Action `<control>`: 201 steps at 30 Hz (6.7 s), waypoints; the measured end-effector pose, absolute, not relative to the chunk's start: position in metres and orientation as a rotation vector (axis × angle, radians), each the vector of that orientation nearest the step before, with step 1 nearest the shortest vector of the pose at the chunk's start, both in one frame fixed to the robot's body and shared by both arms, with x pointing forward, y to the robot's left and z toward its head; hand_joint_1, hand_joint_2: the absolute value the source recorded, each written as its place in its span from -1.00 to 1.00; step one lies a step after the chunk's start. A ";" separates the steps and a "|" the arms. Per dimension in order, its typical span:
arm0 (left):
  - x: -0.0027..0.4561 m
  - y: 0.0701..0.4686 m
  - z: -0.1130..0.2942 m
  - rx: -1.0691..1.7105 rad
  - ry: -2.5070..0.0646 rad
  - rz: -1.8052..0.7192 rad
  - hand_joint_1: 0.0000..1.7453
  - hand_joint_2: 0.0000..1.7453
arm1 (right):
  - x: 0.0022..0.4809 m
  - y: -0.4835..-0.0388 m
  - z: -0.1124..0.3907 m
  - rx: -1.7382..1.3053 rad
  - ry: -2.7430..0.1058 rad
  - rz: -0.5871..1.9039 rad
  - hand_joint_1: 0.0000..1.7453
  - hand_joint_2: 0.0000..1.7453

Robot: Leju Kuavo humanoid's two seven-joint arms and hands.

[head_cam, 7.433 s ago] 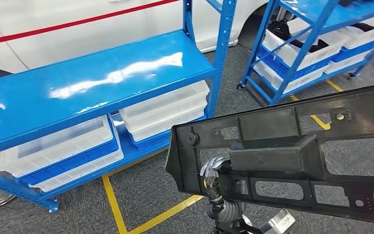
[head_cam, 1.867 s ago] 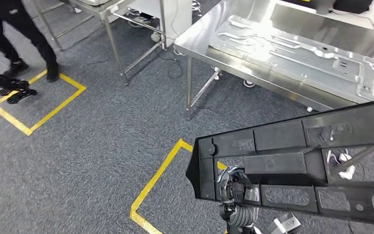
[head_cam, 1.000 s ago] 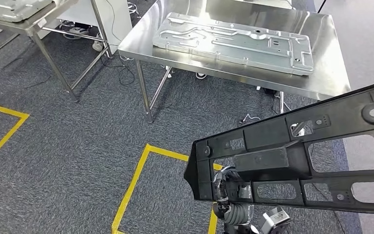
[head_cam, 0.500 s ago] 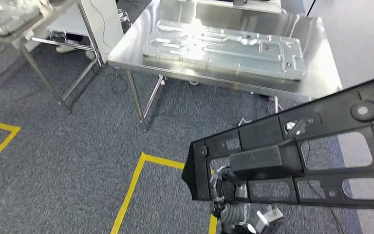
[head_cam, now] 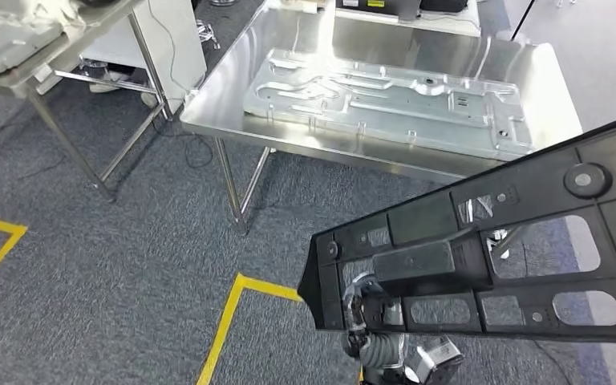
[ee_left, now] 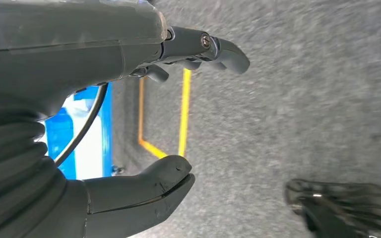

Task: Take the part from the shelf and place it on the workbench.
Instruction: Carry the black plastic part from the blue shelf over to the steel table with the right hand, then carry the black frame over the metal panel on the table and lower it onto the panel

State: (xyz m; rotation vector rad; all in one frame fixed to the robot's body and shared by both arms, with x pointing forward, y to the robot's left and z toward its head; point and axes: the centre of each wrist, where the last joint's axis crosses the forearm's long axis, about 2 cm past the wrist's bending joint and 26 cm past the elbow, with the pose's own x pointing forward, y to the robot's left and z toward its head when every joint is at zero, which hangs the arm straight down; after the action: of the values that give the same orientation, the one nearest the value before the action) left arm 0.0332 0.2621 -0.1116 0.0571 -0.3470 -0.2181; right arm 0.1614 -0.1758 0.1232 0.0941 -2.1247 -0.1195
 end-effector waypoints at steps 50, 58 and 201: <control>0.039 0.269 -0.111 0.060 -0.346 -0.205 -1.00 1.00 | 0.175 -0.176 0.127 -0.688 -2.089 0.269 1.00 1.00; 0.040 0.269 -0.111 0.043 -0.352 -0.258 -1.00 1.00 | 0.199 -0.206 0.122 -1.161 -1.907 0.569 1.00 1.00; 0.066 0.264 -0.108 -0.005 -0.359 -0.361 -1.00 -1.00 | 0.390 -0.127 0.221 -1.306 -1.876 1.278 -1.00 0.00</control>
State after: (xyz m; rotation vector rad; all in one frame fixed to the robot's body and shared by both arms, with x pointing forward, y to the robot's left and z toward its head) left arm 0.0656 0.2637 -0.1078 -0.0049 -0.3586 -0.3612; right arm 0.3898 -0.1274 0.2209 -1.3057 -1.8759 1.2782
